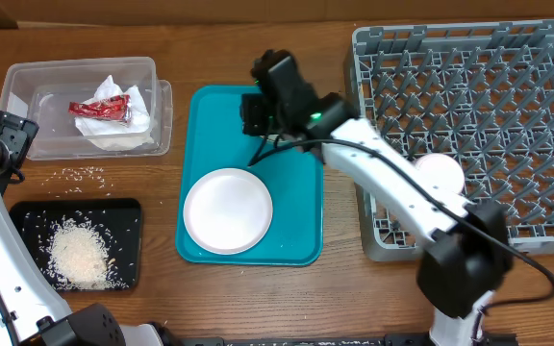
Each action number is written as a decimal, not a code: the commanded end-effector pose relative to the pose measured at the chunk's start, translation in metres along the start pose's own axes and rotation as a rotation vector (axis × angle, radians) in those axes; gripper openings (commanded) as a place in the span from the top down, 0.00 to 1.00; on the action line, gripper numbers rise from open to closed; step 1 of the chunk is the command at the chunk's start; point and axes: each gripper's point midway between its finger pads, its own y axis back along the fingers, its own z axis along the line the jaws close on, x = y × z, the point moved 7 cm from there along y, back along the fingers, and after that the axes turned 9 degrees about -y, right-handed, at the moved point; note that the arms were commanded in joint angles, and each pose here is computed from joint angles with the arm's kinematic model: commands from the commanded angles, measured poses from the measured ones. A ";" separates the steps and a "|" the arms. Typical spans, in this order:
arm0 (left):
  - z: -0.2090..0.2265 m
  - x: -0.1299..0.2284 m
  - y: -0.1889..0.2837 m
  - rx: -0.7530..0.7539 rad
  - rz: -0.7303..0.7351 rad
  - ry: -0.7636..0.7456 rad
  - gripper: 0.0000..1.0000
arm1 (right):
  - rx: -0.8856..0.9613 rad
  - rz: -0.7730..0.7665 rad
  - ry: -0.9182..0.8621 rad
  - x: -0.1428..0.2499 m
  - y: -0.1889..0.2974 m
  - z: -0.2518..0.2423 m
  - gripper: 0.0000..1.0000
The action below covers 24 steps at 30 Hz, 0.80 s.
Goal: Sort waste into correct bins and load items into the dishwasher
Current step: 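Grasp the white cup inside the small bowl with the right gripper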
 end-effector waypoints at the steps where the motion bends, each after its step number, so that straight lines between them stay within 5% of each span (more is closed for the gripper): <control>1: 0.002 -0.001 -0.004 -0.020 0.002 -0.012 0.00 | 0.090 -0.008 0.015 0.006 -0.031 -0.015 0.44; 10: 0.002 -0.001 -0.004 -0.020 0.002 -0.012 0.00 | 0.132 0.023 0.098 0.017 -0.059 -0.026 0.47; 16: 0.002 -0.001 -0.004 -0.020 0.002 -0.012 0.00 | 0.137 0.020 0.098 0.016 -0.059 -0.026 0.64; 24: 0.002 -0.001 -0.004 -0.020 0.002 -0.012 0.00 | 0.173 0.047 0.101 0.023 -0.066 -0.034 0.66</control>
